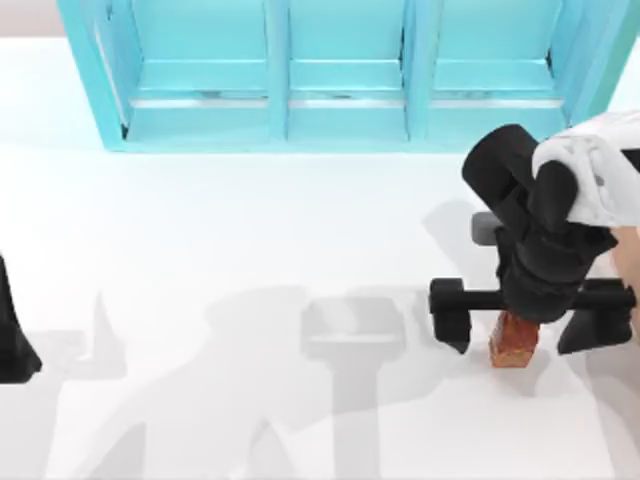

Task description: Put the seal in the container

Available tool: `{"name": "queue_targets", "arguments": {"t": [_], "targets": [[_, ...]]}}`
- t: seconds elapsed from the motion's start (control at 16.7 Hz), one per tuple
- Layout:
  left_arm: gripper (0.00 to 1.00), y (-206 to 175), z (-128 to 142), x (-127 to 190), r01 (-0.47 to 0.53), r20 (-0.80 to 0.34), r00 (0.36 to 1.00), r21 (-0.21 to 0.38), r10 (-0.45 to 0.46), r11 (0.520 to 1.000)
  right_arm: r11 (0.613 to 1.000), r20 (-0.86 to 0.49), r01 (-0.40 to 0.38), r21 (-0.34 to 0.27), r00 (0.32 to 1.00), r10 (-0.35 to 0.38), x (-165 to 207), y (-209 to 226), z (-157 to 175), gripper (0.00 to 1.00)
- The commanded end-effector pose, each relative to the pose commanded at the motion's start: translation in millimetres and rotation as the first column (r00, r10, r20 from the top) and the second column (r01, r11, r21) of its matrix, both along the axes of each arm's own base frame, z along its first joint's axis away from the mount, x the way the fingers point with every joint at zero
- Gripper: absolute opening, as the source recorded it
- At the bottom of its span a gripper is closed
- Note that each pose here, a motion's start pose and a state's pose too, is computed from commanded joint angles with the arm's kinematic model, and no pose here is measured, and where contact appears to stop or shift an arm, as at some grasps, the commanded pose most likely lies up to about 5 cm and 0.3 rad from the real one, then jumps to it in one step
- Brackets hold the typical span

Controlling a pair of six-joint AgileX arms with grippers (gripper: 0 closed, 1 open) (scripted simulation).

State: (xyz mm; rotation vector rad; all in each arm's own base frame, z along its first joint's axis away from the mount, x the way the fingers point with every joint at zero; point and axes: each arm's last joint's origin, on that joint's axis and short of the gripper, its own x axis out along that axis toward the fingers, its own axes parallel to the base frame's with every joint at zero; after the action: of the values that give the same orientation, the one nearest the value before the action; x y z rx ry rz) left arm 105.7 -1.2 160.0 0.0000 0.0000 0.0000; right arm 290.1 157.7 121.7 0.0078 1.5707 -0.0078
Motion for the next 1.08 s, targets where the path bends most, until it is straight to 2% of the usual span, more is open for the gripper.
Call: {"name": "queue_targets", "arguments": {"t": [0.12, 0.9, 1.08], "targets": [[1.0, 0.0, 0.0, 0.0, 0.0, 0.0, 1.0, 0.0, 0.0, 1.0, 1.0, 0.0, 0.0, 0.0, 1.0, 0.0, 0.0, 0.0, 0.0, 1.0], [1.0, 0.0, 0.0, 0.0, 0.0, 0.0, 1.0, 0.0, 0.0, 1.0, 1.0, 0.0, 0.0, 0.0, 1.0, 0.0, 0.0, 0.0, 0.0, 0.02], [1.0, 0.0, 0.0, 0.0, 0.0, 0.0, 1.0, 0.0, 0.0, 1.0, 1.0, 0.0, 0.0, 0.0, 1.0, 0.0, 0.0, 0.0, 0.0, 0.0]]}}
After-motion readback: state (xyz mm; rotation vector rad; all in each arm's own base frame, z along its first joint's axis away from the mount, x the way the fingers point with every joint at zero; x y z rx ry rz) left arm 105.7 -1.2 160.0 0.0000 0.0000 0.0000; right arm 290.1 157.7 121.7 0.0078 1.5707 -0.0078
